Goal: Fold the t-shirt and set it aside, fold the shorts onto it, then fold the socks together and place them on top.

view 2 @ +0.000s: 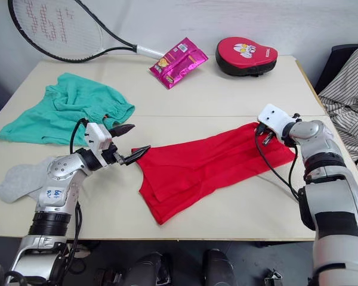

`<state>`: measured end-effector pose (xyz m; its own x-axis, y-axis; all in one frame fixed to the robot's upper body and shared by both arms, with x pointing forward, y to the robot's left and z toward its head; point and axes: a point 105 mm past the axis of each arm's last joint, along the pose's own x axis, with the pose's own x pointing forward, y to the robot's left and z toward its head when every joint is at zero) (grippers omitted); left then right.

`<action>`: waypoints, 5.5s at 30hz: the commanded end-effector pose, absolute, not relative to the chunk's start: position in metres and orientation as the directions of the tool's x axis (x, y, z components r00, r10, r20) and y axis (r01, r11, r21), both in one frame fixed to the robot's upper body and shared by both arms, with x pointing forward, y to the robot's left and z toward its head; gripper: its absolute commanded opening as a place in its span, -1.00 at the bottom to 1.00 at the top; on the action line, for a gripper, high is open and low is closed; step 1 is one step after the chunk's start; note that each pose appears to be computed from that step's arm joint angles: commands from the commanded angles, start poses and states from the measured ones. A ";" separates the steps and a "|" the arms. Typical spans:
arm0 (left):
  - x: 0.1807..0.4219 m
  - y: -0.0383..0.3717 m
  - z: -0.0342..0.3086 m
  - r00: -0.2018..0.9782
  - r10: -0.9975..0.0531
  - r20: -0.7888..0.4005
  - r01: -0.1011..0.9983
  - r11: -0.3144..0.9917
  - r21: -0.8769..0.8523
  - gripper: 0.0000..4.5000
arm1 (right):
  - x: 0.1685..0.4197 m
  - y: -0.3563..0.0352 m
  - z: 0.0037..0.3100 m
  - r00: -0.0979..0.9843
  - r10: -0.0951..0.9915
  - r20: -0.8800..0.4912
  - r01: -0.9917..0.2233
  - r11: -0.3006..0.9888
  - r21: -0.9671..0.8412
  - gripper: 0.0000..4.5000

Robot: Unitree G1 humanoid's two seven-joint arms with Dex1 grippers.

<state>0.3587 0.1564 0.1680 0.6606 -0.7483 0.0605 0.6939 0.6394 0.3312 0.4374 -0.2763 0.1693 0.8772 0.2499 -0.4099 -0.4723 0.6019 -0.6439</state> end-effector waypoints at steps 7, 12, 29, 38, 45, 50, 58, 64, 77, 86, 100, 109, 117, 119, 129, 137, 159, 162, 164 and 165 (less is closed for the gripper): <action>0.389 0.149 0.175 0.617 -0.786 -0.033 0.743 0.569 0.352 1.00 | 0.385 -0.341 0.210 0.892 0.327 -0.312 -0.415 0.865 -0.280 0.56; 0.412 0.144 0.165 0.595 -0.782 -0.186 0.786 0.518 0.338 1.00 | 0.327 -0.331 0.197 0.883 0.323 -0.341 -0.323 0.945 0.058 0.99; 0.418 0.114 0.115 0.431 -0.763 -0.482 0.901 0.393 0.183 0.70 | 0.322 -0.277 0.115 0.868 0.180 -0.463 -0.103 0.977 0.187 1.00; 0.405 0.115 0.096 0.361 -0.790 -0.495 0.926 0.368 0.088 -0.53 | 0.353 -0.261 0.108 0.873 0.210 -0.440 -0.155 0.975 0.159 -0.21; 0.403 0.119 0.101 0.398 -0.821 -0.410 0.913 0.397 0.090 -1.00 | 0.367 -0.259 0.115 0.888 0.224 -0.401 -0.189 0.974 0.126 -0.99; 0.394 0.128 0.109 0.519 -0.806 -0.284 0.851 0.520 0.080 -1.00 | 0.392 -0.275 0.129 0.912 0.155 -0.379 -0.159 0.987 0.019 -0.99; 0.340 0.125 0.119 0.734 -0.663 -0.149 0.678 0.727 0.107 -1.00 | 0.443 -0.273 0.146 0.947 0.076 -0.311 -0.106 0.991 -0.081 -0.99; 0.311 0.105 0.121 0.733 -0.667 -0.134 0.677 0.734 0.051 -1.00 | 0.455 -0.261 0.155 0.953 0.115 -0.280 -0.136 0.989 -0.057 -0.99; 0.336 0.146 0.161 0.524 -0.805 -0.279 0.848 0.525 0.077 0.41 | 0.338 -0.215 0.156 0.664 0.622 -0.414 -0.613 0.771 0.176 0.70; 0.413 0.078 0.167 0.464 -0.831 -0.307 0.886 0.440 0.148 0.42 | 0.247 -0.148 0.118 0.467 0.742 -0.482 -0.720 0.635 0.279 0.98; 0.426 0.017 0.129 0.446 -0.781 -0.438 0.893 0.418 0.166 0.14 | 0.240 -0.100 0.084 0.485 0.724 -0.491 -0.667 0.669 0.328 0.70; 0.415 0.009 0.115 0.374 -0.812 -0.449 0.919 0.389 0.061 -1.00 | 0.247 -0.110 0.084 0.532 0.692 -0.488 -0.653 0.702 0.284 -0.64; 0.438 0.035 0.125 0.599 -0.736 -0.315 0.798 0.583 0.153 -1.00 | 0.259 -0.132 0.093 0.548 0.680 -0.488 -0.672 0.705 0.227 -0.97; 0.441 0.042 0.135 0.636 -0.726 -0.261 0.770 0.620 0.151 -1.00 | 0.267 -0.143 0.096 0.556 0.669 -0.494 -0.679 0.708 0.195 -0.97; 0.421 0.105 0.116 0.807 -0.563 -0.180 0.586 0.803 0.112 -1.00 | 0.314 -0.179 0.101 0.585 0.636 -0.503 -0.677 0.725 0.128 -0.97; 0.403 0.110 0.134 0.794 -0.596 -0.121 0.608 0.778 0.160 -1.00 | 0.301 -0.156 0.112 0.451 0.780 -0.434 -0.783 0.579 0.227 -0.88; 0.300 0.204 0.118 0.324 -0.758 -0.566 0.649 -0.257 0.716 0.99 | 0.306 -0.198 0.108 0.388 0.748 -0.539 -0.709 -0.132 -0.692 1.00; 0.301 0.193 0.115 0.304 -0.787 -0.537 0.562 -0.307 0.768 0.99 | 0.309 -0.176 0.104 0.339 0.793 -0.507 -0.609 -0.226 -0.760 1.00; 0.302 0.179 0.111 0.278 -0.817 -0.505 0.517 -0.316 0.796 0.99 | 0.311 -0.161 0.104 0.310 0.825 -0.473 -0.556 -0.247 -0.794 1.00; 0.303 0.171 0.110 0.266 -0.834 -0.483 0.499 -0.310 0.809 0.99 | 0.311 -0.154 0.105 0.290 0.843 -0.454 -0.511 -0.264 -0.818 1.00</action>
